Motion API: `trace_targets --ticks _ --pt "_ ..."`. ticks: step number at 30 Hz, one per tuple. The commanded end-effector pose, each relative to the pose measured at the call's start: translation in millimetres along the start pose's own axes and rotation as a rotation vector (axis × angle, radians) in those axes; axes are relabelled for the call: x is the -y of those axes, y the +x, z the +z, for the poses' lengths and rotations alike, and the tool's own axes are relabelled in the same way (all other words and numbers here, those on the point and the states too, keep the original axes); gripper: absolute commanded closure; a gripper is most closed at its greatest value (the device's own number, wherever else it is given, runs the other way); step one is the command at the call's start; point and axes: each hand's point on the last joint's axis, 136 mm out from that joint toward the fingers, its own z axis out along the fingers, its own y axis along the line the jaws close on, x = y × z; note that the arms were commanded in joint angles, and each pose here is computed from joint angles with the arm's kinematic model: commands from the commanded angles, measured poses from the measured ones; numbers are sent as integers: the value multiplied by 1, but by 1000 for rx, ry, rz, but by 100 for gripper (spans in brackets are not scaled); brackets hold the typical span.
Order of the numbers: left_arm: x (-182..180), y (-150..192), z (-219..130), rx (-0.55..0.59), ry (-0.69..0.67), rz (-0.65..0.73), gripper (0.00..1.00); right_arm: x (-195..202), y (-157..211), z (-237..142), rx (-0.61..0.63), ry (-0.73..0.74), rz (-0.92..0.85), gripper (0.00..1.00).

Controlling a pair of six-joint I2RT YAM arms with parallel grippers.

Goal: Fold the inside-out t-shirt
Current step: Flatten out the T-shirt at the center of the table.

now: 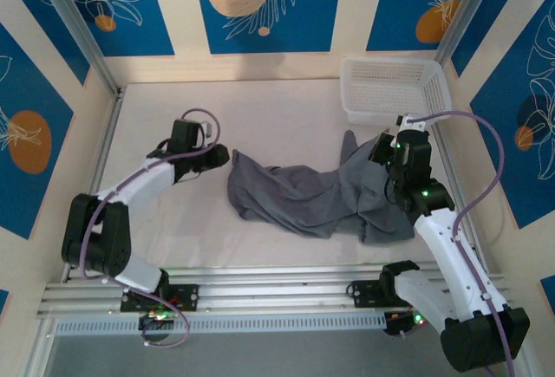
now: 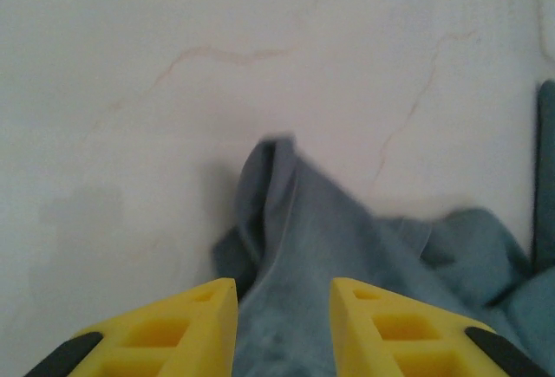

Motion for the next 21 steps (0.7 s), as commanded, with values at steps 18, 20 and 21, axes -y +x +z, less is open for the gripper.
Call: trace_targets --ticks 18,20,21 --pt "-10 47 51 -96 188 -129 65 -11 0 -9 22 -85 63 100" --pt "-24 53 50 -99 117 -122 64 -11 1 -10 21 -86 65 100" --pt "-31 55 48 -91 81 -113 64 -10 1 -10 20 -86 65 100"
